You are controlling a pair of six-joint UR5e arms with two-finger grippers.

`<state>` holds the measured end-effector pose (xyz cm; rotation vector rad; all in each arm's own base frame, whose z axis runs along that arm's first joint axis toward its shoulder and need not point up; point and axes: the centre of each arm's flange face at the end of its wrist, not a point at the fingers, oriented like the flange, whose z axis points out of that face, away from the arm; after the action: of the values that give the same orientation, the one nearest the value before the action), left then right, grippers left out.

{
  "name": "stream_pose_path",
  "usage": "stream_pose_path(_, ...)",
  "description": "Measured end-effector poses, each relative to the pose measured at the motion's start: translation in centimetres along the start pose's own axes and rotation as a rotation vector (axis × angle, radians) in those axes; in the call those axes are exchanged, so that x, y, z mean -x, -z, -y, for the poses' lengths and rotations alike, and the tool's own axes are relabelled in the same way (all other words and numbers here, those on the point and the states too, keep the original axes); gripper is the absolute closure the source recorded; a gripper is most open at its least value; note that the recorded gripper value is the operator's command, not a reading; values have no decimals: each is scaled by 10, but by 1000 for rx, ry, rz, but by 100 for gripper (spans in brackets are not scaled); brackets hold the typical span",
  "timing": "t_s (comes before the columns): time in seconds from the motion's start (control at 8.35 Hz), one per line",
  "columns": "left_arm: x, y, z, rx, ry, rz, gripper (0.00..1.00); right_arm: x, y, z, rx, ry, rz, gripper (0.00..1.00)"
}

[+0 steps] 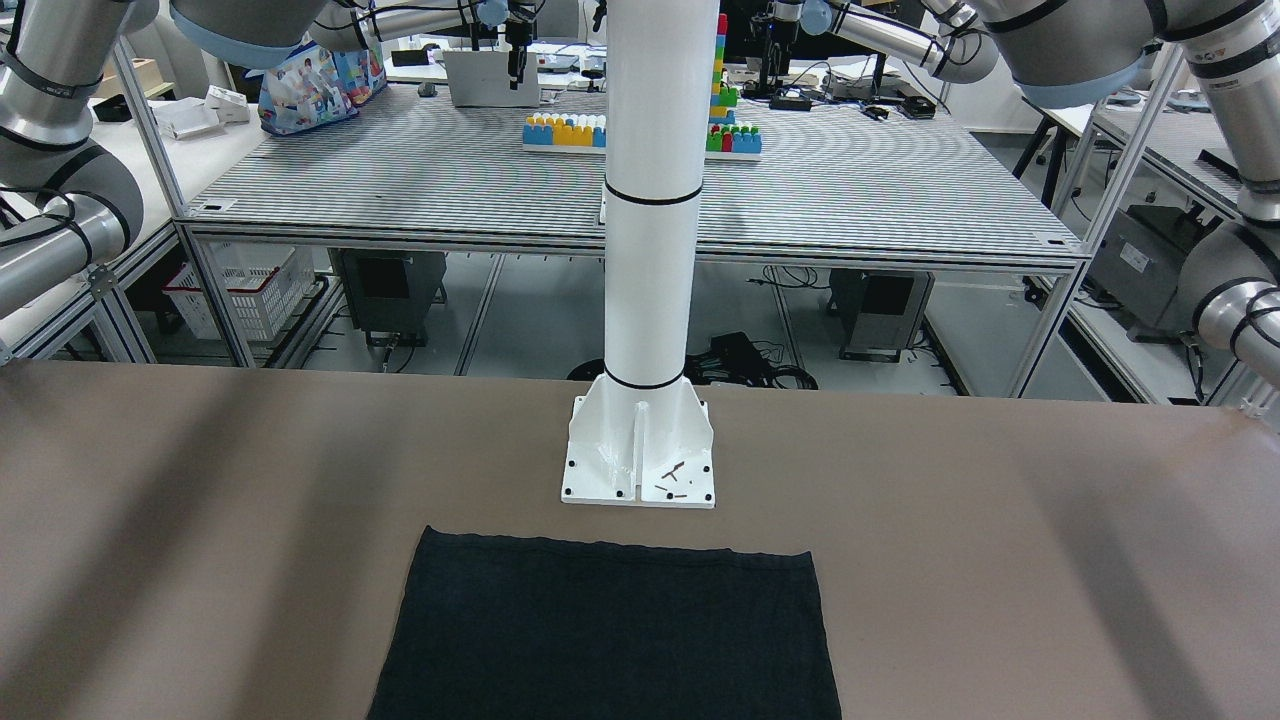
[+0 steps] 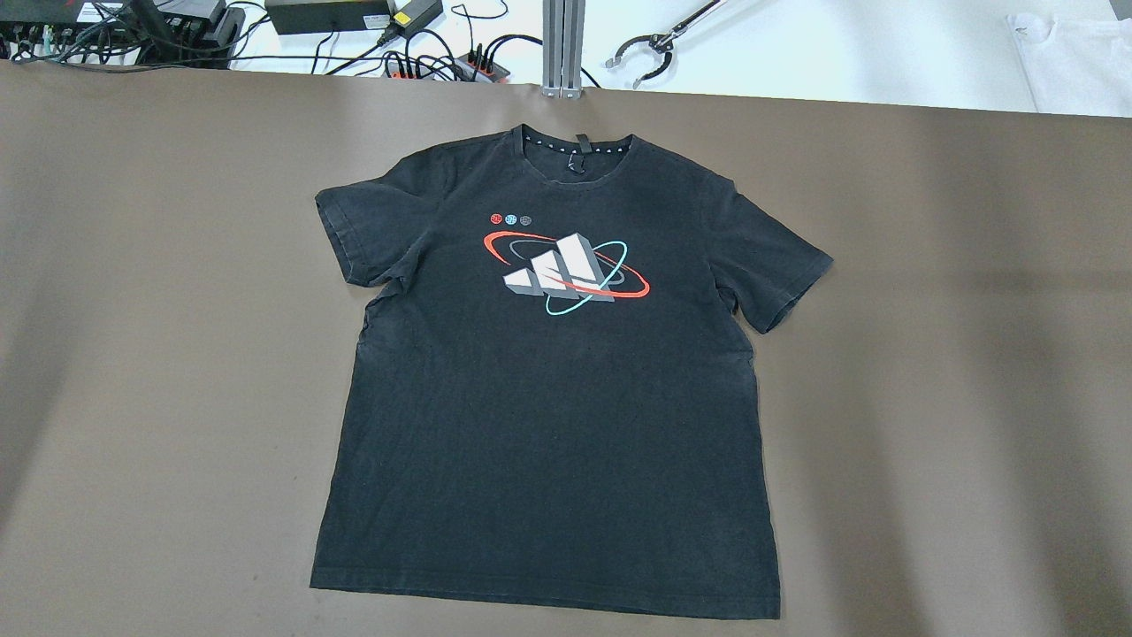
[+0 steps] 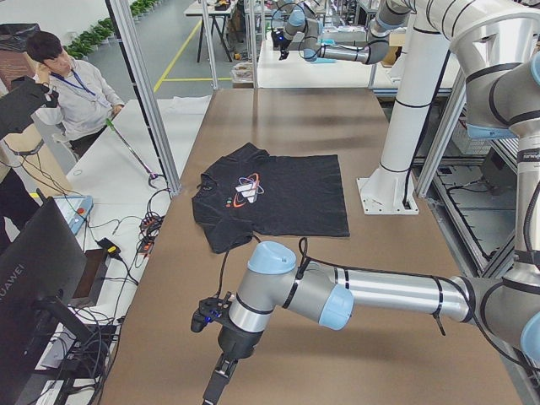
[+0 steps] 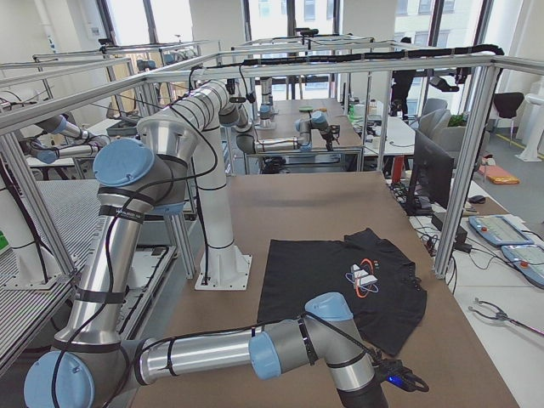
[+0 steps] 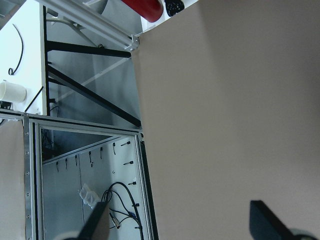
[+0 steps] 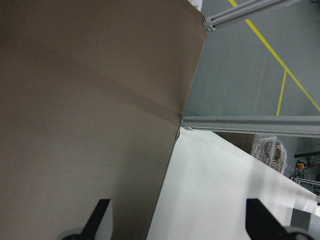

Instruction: Fold clothes

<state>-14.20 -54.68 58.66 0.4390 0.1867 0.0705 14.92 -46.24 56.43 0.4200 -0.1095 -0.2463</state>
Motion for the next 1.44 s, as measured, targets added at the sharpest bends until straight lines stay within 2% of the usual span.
stream_pose_path(0.12, -3, 2, 7, -18, -24, -1, 0, 4, -1, 7, -4, 6, 4, 6)
stream_pose_path(0.36, -16, 10, 45, -59, -118, -7, 0, 11, -4, 21, -11, 25, 10, 6)
stream_pose_path(0.6, -39, 9, 80, -80, -151, -30, 0, 16, -15, 36, -7, 33, 20, 6)
stream_pose_path(0.84, -94, 12, 117, -108, -182, -132, 0, 32, -32, 68, 0, 9, 43, 6)
stream_pose_path(0.96, -119, 13, 135, -113, -160, -194, 0, 42, -43, 91, 4, -45, 64, 6)
stream_pose_path(1.2, -186, -1, 160, -102, -116, -327, 0, 77, -68, 144, 11, -176, 138, 6)
stream_pose_path(1.44, -262, -17, 182, -95, -82, -420, 0, 137, -73, 189, -18, -240, 219, 6)
